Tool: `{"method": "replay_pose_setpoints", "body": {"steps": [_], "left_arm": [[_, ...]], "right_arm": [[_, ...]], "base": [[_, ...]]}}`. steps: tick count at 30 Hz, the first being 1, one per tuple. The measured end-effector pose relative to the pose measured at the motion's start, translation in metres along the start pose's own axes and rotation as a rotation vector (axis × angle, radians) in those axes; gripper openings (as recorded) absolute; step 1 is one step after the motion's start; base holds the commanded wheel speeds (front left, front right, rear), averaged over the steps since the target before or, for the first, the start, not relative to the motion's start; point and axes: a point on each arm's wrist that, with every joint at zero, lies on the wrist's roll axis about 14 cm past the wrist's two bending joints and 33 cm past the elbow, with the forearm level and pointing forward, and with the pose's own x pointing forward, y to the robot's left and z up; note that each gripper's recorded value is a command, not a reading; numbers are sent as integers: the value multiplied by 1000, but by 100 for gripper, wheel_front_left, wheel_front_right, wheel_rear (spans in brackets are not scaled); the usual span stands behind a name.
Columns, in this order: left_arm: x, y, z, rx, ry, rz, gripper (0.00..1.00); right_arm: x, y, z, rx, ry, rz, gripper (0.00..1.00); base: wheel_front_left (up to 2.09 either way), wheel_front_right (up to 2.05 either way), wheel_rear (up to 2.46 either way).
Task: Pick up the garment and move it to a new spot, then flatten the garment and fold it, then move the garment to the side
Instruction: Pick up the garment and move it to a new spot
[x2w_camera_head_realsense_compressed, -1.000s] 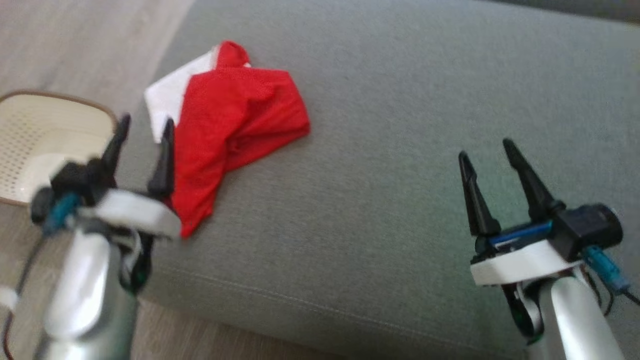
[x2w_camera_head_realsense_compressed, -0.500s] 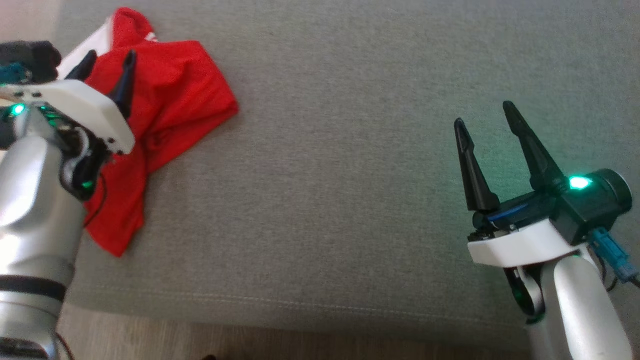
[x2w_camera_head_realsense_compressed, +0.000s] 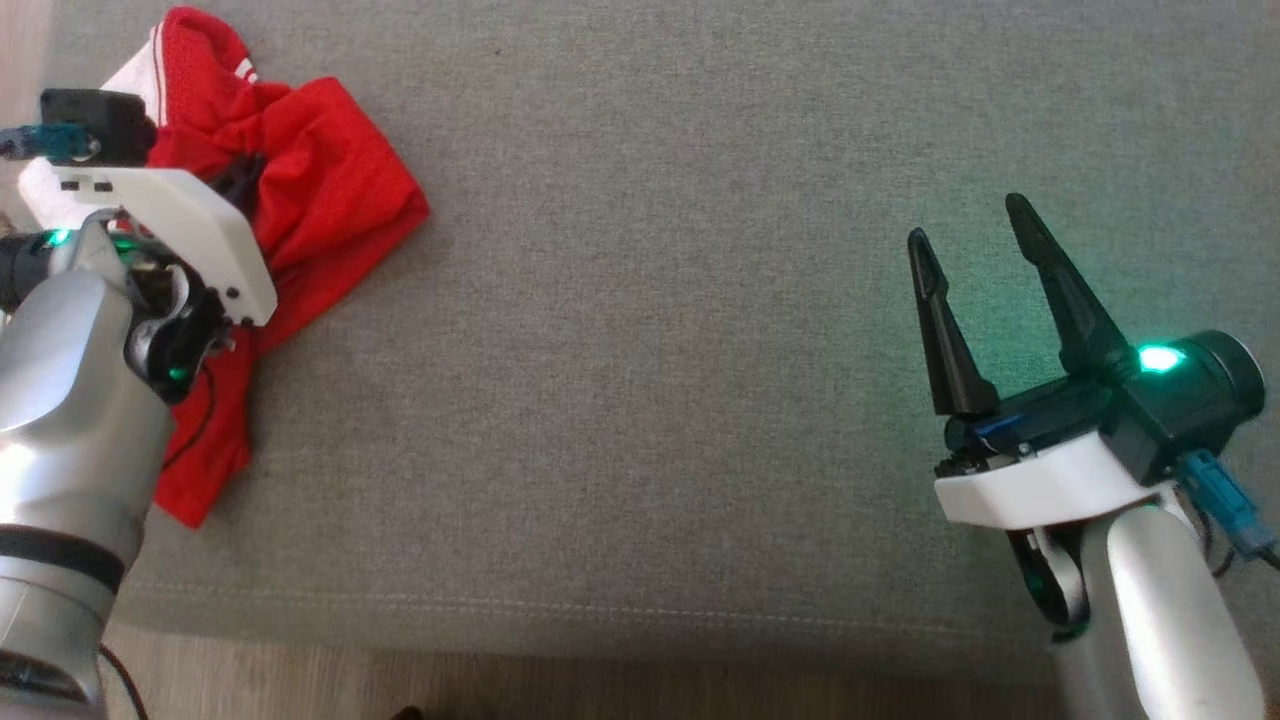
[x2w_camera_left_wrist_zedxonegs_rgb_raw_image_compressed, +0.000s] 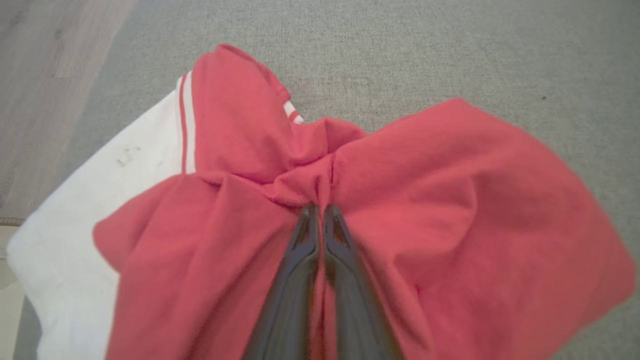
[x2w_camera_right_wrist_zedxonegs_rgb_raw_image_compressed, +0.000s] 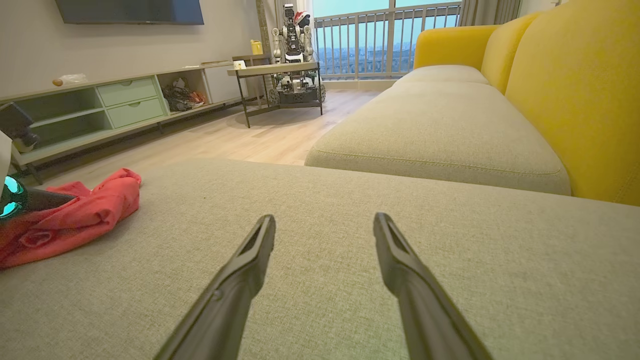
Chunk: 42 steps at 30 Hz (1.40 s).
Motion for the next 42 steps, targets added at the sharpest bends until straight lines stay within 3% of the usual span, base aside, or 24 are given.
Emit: {"method": "replay_pose_setpoints", "body": {"steps": [11,28,35,42], "left_arm": [[-29,10,42,-17,-189,12,0],[-127,19,144,-44,-629,-3,0],[-183,-3,193,-58,-861,-55,0],[-231,-50,208,-88,-1015,-161,0]], "right_arm": [[1,13,17,-2,-35,31,100],[-23,34,64,3,-124,60,100],[-32,41,85,-4,-171,67,100],[-49,39,106,-11,-216,49,100]], "base": [[0,0,0],[0,0,0],[0,0,0],[0,0,0]]}}
